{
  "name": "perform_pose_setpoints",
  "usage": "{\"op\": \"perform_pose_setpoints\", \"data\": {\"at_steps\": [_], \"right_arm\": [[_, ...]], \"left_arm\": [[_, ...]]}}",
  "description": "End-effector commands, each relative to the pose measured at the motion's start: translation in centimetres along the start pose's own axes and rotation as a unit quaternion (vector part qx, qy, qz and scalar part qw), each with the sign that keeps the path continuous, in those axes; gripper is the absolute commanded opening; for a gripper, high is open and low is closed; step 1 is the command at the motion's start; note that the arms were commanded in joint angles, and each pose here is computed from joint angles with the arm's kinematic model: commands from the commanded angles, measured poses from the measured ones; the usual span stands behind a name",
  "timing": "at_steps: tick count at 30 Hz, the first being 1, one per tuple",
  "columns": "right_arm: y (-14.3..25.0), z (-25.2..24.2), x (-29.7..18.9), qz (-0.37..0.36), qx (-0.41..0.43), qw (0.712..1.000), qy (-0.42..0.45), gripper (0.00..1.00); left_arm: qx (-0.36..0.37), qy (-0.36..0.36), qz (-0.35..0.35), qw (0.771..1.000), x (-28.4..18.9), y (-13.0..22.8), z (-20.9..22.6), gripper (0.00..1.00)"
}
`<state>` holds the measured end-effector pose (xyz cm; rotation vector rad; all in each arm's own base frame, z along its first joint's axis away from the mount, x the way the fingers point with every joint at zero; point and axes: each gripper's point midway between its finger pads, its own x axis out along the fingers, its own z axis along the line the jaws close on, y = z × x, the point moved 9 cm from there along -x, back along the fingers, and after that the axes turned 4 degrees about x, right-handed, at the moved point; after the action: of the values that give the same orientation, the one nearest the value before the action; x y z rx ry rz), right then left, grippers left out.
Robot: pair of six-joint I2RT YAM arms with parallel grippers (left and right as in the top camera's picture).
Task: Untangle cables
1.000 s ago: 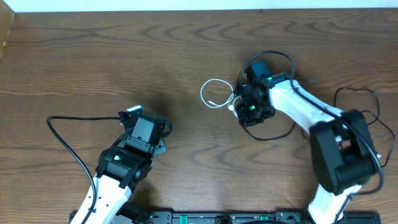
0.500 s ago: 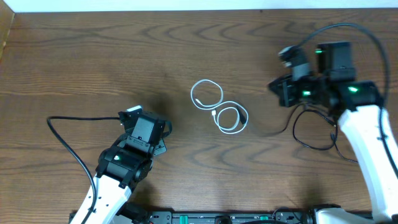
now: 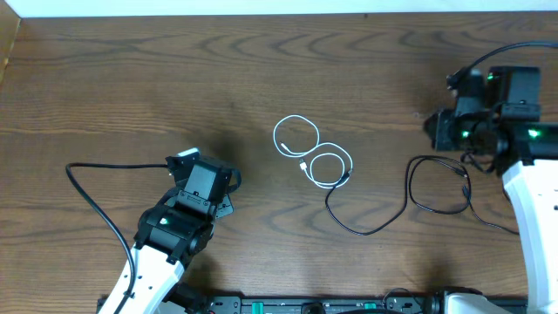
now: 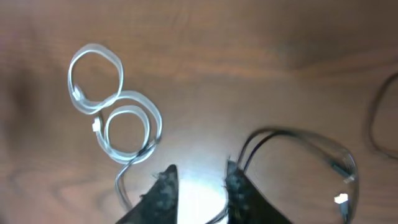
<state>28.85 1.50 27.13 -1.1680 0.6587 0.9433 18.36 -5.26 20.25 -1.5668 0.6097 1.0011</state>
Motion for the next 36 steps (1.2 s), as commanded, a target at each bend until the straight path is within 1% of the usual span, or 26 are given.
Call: {"op": "perform_pose_setpoints", "data": {"at_steps": [1,4,8,14,17,21,26,31,36], "right_arm": [[1.3,1.7,1.9,0.068,-0.020,0.997,-0.036,0.27],[2.6,3.1,3.5,0.121,-0.030,0.991,-0.047,0.33],[4.0,5.2,5.8,0.178,-0.023,0.983,-0.050,0.39],[6.3,9.2,9.7,0.243,-0.038,0.968,-0.045,0.40],[7.8,10.6,11.5,0.268,-0.057,0.961,-0.022,0.41],[9.5,11.9,13.6,0.288,-0.078,0.954,0.022,0.41],[11.8,13.3,16.0,0.301,-0.074,0.948,0.076,0.41],[13.6,14.4,18.0,0.301,-0.076,0.944,0.109,0.41],[14.9,15.0,19.4,0.281,-0.069,0.945,0.153,0.39]], "left_arm": [[-0.006,-0.010,-0.009,1.000,-0.1,-0.3,0.2,0.29],[-0.006,-0.010,-0.009,1.000,-0.1,-0.3,0.2,0.29],[-0.006,-0.010,-0.009,1.000,-0.1,-0.3,0.2,0.29],[-0.006,-0.010,-0.009,1.000,-0.1,-0.3,0.2,0.29],[-0.006,-0.010,-0.009,1.000,-0.1,-0.3,0.2,0.29],[-0.006,-0.010,-0.009,1.000,-0.1,-0.3,0.2,0.29],[-0.006,-0.010,-0.009,1.000,-0.1,-0.3,0.2,0.29],[-0.006,-0.010,-0.009,1.000,-0.1,-0.3,0.2,0.29],[-0.006,-0.010,-0.009,1.000,-0.1,-0.3,0.2,0.29]]}}
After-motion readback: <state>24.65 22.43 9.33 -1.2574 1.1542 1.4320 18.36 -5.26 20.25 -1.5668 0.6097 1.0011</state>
